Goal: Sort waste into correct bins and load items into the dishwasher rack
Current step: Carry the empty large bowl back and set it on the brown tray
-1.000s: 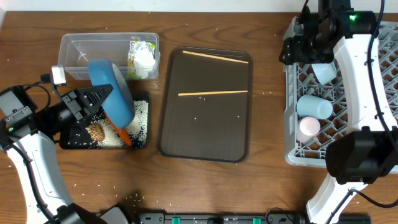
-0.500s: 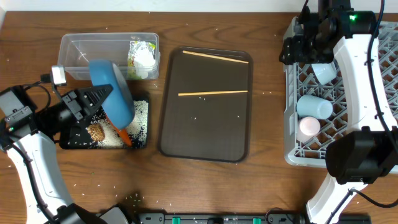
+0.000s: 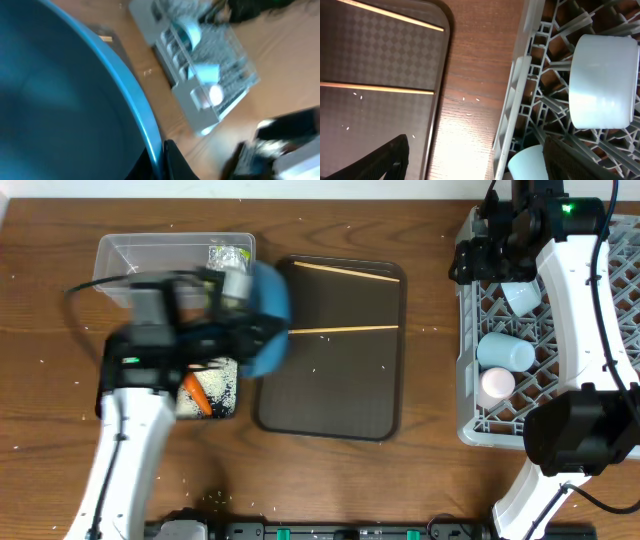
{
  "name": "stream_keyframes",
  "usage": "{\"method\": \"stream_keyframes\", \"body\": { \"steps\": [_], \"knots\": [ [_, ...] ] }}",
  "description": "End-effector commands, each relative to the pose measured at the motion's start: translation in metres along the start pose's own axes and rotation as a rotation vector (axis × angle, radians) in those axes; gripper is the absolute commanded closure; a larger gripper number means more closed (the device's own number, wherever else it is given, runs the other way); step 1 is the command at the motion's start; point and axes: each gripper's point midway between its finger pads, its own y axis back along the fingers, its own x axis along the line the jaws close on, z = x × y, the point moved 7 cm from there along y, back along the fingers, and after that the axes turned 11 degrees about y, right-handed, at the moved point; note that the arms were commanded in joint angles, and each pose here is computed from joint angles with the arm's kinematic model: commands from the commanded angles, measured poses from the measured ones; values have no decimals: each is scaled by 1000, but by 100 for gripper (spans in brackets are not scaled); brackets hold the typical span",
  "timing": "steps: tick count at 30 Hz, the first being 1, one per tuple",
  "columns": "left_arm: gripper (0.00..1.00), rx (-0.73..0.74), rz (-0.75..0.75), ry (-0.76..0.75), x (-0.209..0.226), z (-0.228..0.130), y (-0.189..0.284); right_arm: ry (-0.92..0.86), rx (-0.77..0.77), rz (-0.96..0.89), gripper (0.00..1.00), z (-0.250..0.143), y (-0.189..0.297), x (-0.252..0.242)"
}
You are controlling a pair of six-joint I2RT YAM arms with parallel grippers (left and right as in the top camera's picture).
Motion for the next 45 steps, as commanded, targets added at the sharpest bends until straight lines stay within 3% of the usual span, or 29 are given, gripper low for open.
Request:
{"method": "stream_keyframes", "body": {
  "steps": [1,8,15,23,25,28,31,37,45],
  "knots": [
    [94,-25,265,-100,-10,-5,-32,-5,15,-5,22,-4,-2,-7],
    [94,82,490,-277,-23,-50,-98,-5,17,-4,22,-4,-2,-7],
    [94,204,520,-315,-10,-81,-146,-7,29,-2,22,-6,-2,-6],
    [94,236,532,-313,-2,-88,-156,-6,29,-2,22,-6,-2,-6],
    [85,235,530,-313,-2,-88,-156,-7,29,-2,22,-6,-2,-6],
    [60,232,529,-314,-2,-87,-156,-7,29,-2,20,-6,-2,-6],
    [46,232,520,-313,-4,-87,-156,-7,29,-1,17,-6,-2,-6],
    [44,180,493,-309,-18,-75,-147,-4,-4,109,16,-2,-2,6],
    [44,-97,446,-180,-46,-16,-85,67,-17,187,18,5,-11,42]
  ]
}}
